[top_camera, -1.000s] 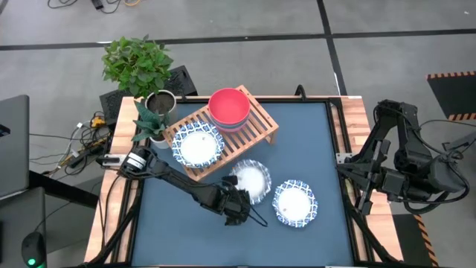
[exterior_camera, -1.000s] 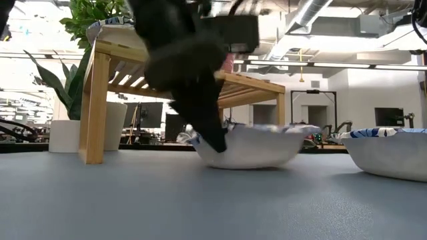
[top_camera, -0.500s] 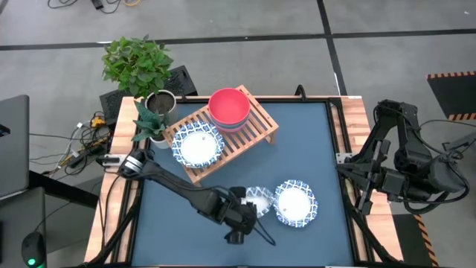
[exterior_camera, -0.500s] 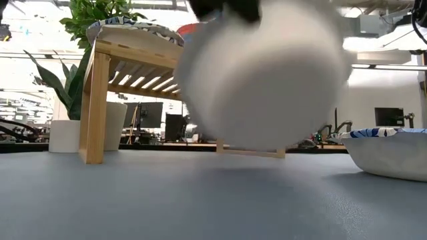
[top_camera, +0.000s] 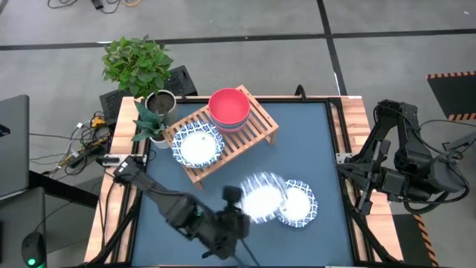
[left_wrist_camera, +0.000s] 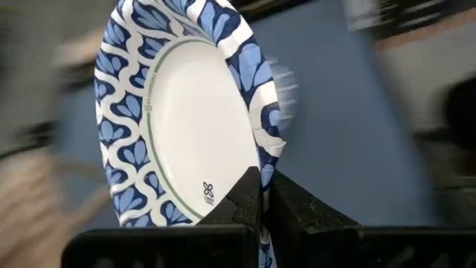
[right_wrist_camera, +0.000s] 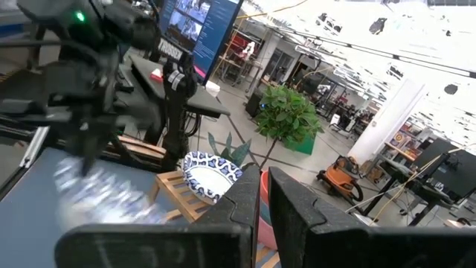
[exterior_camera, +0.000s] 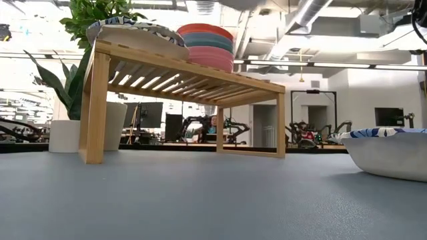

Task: Place and stack bowls onto a shelf
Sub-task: Stack the white patterned bowl on top of the other white patterned bowls on the shelf

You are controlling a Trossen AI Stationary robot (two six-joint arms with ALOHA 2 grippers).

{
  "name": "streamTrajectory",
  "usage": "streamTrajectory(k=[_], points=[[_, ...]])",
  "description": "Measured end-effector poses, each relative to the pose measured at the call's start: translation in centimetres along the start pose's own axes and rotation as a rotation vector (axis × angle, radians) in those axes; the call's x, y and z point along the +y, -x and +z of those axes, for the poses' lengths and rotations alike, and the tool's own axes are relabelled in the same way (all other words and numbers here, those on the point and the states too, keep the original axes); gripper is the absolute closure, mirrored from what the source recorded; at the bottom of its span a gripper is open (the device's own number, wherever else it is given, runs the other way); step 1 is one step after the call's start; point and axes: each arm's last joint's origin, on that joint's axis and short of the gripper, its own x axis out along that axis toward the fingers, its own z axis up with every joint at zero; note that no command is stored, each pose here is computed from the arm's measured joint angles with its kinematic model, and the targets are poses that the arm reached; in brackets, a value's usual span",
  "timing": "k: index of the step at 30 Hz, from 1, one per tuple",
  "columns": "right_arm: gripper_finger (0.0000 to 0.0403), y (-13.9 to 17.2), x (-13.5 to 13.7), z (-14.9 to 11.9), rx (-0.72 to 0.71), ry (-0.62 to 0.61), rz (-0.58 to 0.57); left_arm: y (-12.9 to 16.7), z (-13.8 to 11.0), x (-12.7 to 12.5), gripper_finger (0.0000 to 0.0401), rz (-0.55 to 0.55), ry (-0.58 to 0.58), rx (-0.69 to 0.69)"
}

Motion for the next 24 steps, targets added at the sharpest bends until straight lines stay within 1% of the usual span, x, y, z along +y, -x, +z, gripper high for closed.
streamTrajectory(k=[2, 4, 7, 12, 14, 16, 20, 24], points=[[0.0346, 0.0, 0.0, -0.1, 0.0, 0.009, 0.0, 1.5, -0.3, 0.1, 0.0401, 0.145, -0.041, 0.019], [0.0346, 0.0, 0.1, -0.2, 0.0, 0.027, 0.0, 2.7, -0.6, 0.1, 0.0401, 0.244, -0.053, 0.031], [0.0346, 0.0, 0.1, -0.2, 0.0, 0.039, 0.0, 3.8, -1.4, -0.1, 0.0401, 0.322, -0.07, 0.049], [0.0346, 0.0, 0.2, -0.3, 0.0, 0.028, -0.001, 4.8, -2.8, 0.1, 0.0401, 0.444, -0.077, 0.093], [0.0346, 0.0, 0.2, -0.3, 0.0, 0.034, -0.001, 4.9, -3.1, 0.3, 0.0401, 0.47, -0.058, 0.109], [0.0346, 0.0, 0.2, -0.4, 0.0, 0.038, 0.0, 4.9, -3.1, 0.4, 0.0401, 0.472, -0.036, 0.102], [0.0346, 0.0, 0.2, -0.4, 0.0, 0.043, 0.0, 5.0, -3.0, 0.6, 0.0401, 0.486, -0.094, 0.106], [0.0346, 0.0, 0.2, -0.4, 0.0, 0.043, 0.0, 5.1, -3.0, 0.6, 0.0401, 0.503, -0.11, 0.098]])
